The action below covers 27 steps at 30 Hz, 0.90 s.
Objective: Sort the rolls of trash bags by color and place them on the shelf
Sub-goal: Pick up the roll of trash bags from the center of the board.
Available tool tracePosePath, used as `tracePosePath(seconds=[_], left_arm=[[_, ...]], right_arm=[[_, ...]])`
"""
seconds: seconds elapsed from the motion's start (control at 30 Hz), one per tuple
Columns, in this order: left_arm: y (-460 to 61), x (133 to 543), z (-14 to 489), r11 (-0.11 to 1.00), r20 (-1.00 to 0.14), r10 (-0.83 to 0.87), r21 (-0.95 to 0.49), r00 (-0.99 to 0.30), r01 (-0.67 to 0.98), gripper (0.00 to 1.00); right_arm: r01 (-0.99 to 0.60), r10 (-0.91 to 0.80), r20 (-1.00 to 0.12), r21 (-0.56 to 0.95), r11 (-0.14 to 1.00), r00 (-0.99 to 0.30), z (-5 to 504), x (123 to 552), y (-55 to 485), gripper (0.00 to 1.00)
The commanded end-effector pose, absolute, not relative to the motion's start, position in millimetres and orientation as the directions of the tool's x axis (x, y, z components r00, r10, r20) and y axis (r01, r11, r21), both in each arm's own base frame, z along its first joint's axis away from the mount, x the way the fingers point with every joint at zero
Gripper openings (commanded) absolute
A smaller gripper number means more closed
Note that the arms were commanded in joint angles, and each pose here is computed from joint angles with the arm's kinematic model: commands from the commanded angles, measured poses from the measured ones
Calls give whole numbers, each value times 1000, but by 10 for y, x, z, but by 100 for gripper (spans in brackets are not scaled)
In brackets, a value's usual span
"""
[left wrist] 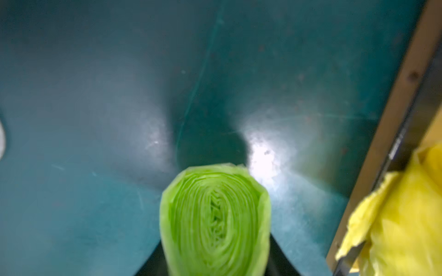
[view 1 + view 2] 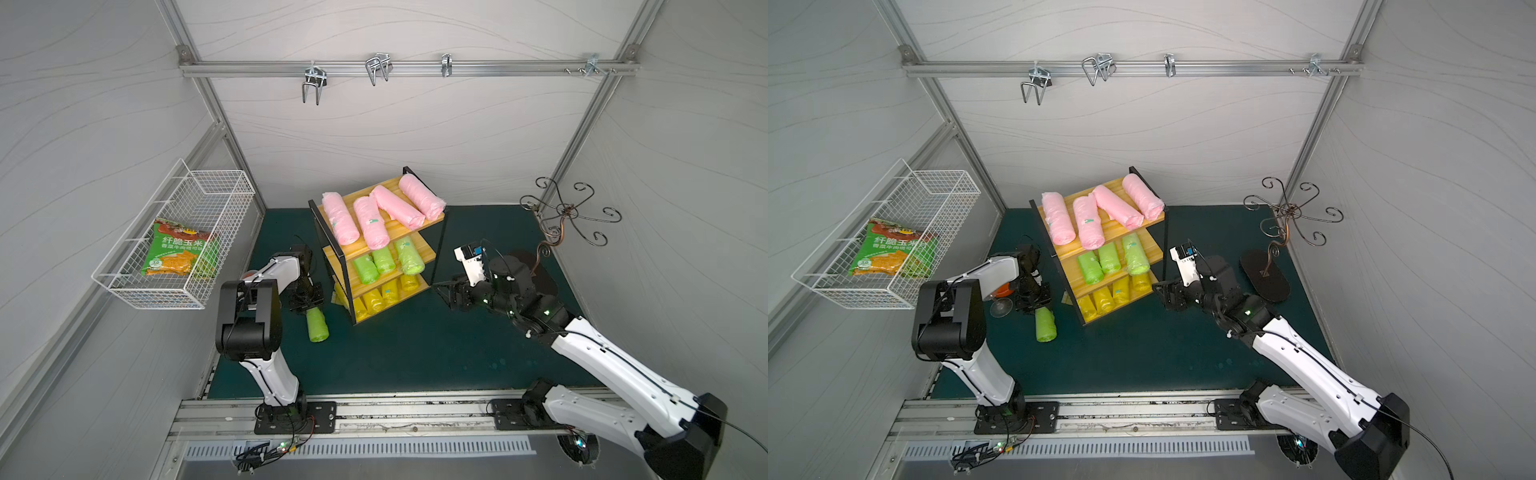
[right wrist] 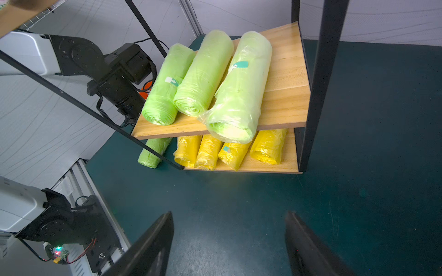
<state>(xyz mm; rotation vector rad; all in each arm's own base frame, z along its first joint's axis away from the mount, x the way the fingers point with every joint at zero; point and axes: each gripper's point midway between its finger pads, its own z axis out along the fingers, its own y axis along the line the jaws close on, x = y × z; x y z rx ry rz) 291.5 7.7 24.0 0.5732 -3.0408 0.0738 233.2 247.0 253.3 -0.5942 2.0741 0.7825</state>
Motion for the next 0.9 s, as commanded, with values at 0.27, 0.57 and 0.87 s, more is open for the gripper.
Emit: tracePosePath(seconds=[0.27, 0.57, 0.87], left_arm=[[78, 2866, 413, 892, 33, -449, -42, -893, -450, 0], [-109, 2752, 1137, 822, -104, -551, -239, -828, -517, 0], [-341, 2409, 1845, 726, -236, -640, -498, -732, -474, 0]], right_arm=[[-629, -134, -809, 328, 705, -573, 2500, 2353, 2475, 76], [-685, -208, -821, 272, 676, -532, 2535, 2191, 2578, 76], [-809, -320, -814, 278, 518, -484, 2606, 1745, 3167, 80]])
